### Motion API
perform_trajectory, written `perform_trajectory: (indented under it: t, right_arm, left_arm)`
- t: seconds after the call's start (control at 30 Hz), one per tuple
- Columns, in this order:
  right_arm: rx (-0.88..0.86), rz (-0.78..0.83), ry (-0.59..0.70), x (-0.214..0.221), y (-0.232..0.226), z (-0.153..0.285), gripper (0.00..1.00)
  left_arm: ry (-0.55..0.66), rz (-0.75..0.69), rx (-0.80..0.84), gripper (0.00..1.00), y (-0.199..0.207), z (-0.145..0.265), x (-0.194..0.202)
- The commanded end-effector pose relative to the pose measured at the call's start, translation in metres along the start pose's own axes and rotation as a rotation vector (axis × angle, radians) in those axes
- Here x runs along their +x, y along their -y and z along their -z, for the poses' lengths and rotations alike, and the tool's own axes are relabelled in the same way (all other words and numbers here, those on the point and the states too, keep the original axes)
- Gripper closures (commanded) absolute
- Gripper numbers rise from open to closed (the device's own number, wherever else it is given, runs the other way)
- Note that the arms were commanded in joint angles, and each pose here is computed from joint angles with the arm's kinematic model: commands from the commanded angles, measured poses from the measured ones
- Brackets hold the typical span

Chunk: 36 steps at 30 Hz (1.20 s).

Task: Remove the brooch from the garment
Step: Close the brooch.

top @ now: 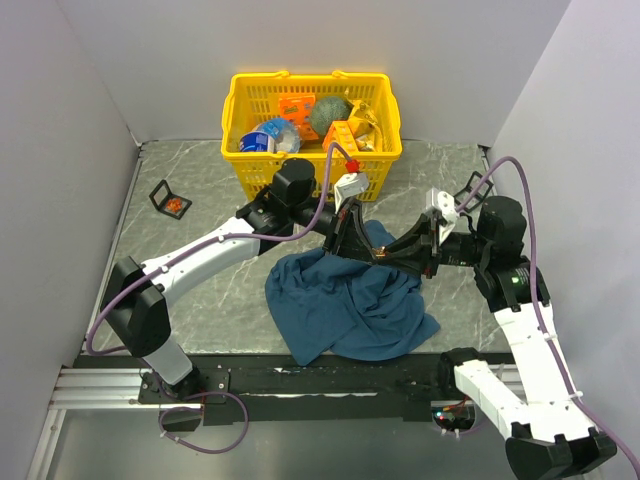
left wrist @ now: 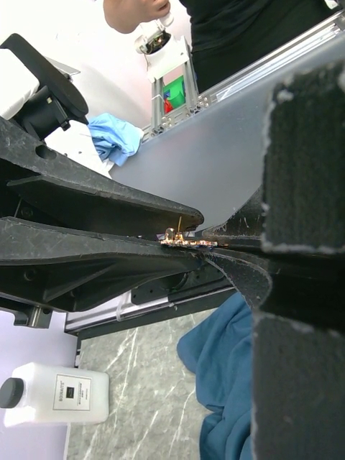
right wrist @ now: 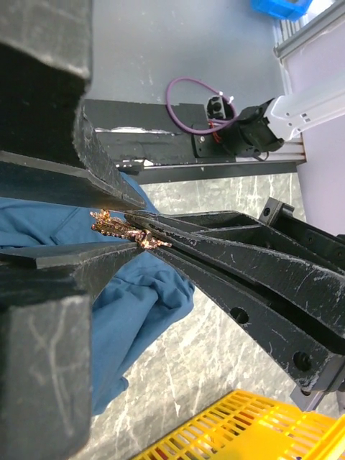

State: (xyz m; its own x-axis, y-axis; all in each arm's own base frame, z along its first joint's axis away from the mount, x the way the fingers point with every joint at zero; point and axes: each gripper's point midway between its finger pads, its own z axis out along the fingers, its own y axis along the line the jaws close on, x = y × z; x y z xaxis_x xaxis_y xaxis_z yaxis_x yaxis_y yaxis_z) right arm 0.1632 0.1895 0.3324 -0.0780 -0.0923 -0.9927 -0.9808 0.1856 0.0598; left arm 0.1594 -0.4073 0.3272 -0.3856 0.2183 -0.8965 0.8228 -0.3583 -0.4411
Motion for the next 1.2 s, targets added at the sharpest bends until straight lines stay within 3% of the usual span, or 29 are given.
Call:
perform_trajectory:
  t: [0.0,0.37,0.7,1.17]
  right_arm:
    - [-0.007,0.007,0.016,-0.003,0.001,-0.001,0.71]
    - [0.009,-0.024,0.021,0.0,0.008,-0.002,0.75]
    - [0.018,-0.063,0.027,0.003,0.015,-0.004,0.89]
    - [0.079,-0.111,0.034,0.004,0.029,-0.004,0.96]
  left_arm:
    - [0.03,-0.106,-0.003,0.99,0.012,0.002,-0.023]
    - [0.021,-0.137,-0.038,0.99,0.009,0.004,-0.026]
    - [0.011,-0.175,-0.058,0.99,0.013,0.006,-0.03]
    - [0.003,-0.21,-0.073,0.99,0.018,0.007,-0.034]
